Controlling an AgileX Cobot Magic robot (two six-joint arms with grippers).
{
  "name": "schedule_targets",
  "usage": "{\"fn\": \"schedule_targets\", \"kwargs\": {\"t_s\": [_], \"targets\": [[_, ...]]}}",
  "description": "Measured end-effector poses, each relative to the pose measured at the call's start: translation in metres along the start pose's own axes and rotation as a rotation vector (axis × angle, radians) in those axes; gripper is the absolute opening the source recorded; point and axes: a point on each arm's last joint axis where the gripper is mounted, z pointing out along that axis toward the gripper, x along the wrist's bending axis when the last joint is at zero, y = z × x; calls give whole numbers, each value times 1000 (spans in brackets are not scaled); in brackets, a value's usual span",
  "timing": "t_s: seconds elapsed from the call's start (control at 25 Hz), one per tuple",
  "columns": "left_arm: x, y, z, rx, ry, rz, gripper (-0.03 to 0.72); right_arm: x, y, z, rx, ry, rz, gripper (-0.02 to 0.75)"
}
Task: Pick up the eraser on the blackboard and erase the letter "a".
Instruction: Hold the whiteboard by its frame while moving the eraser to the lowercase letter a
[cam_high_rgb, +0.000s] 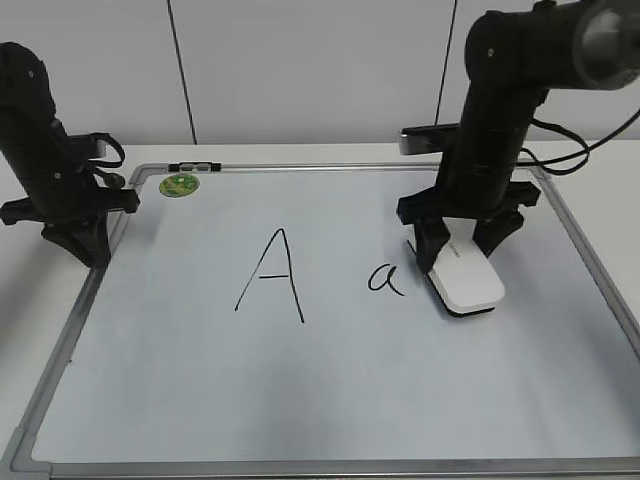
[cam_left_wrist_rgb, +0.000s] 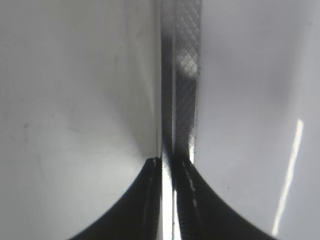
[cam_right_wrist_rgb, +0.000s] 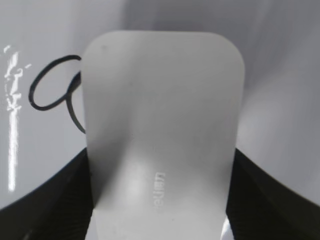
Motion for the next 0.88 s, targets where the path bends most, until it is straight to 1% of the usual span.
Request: {"fn": "schedule_targets", "kwargs": {"t_s": [0.12,0.24,0.56,0.68,0.8,0.88], "targets": [[0,0,0,0,-1,0,69,11,5,10,12,0,-26,526],[0,0,0,0,-2,-1,69,17,5,23,47,5,-33,526],[0,0,0,-2,-2,-1,70,18,8,27,60,13,-32,526],[0,0,0,-2,-2,-1,71,24,7,27,61,4,-48,526],[0,0,0,-2,-2,-1,73,37,6,29,64,-11,-83,526],[0,0,0,-2,-2,-1,73,52,4,30,65,-13,-119,526]]}}
